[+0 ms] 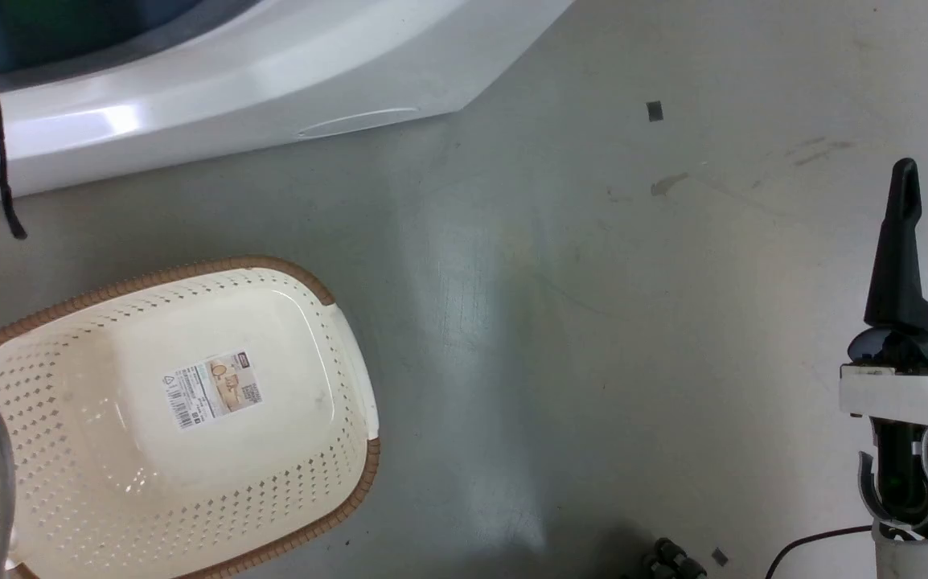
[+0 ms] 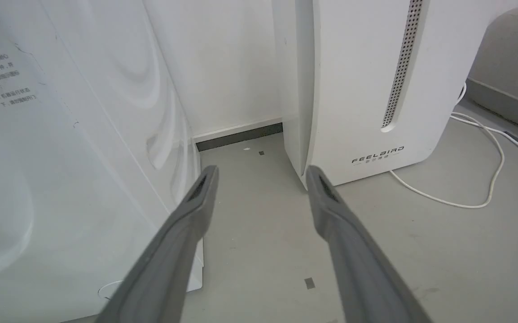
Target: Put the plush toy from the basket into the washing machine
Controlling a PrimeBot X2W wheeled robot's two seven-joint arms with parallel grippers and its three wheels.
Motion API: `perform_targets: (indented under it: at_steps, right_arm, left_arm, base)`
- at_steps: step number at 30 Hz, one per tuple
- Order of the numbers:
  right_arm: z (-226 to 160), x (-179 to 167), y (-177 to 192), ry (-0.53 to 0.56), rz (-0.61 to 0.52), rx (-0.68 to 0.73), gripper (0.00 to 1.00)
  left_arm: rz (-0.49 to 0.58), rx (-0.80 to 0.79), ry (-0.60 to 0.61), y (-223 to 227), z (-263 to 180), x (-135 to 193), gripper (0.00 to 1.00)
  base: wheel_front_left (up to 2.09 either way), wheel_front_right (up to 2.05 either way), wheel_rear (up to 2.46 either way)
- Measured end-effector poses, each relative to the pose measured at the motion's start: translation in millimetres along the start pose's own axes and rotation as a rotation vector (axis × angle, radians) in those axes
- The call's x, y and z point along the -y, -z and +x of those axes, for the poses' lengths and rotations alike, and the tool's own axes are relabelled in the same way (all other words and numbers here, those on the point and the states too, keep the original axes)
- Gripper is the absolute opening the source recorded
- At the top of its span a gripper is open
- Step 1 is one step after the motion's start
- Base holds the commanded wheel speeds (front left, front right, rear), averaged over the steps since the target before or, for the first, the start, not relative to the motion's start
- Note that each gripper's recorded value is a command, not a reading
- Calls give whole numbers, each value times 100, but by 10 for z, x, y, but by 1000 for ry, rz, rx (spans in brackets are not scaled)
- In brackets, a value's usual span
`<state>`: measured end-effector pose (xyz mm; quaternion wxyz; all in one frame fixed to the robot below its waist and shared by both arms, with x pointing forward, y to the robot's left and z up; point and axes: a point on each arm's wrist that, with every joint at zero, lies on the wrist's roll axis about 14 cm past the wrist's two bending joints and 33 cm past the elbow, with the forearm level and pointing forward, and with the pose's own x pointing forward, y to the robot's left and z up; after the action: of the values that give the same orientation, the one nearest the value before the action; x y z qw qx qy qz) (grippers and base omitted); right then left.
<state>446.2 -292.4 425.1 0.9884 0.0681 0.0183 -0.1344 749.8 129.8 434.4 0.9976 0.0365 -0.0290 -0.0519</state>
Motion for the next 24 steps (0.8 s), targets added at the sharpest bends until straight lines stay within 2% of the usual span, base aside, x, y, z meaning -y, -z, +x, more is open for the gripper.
perform_targets:
  at_steps: [6, 15, 24]
  right_arm:
    - [4, -69, -115, -18, 17, 31, 100]
    - [-151, -183, -369, -54, 19, 79, 100]
    - [-311, -311, -602, -96, 15, 129, 100]
  left_arm:
    - [-11, 16, -27, -146, -168, -26, 100]
    - [7, 0, -38, -271, -804, 4, 100]
    - [23, 82, -71, -760, -1439, -42, 100]
  base:
    - [0, 0, 0]
    - [0, 0, 0]
    - [0, 0, 0]
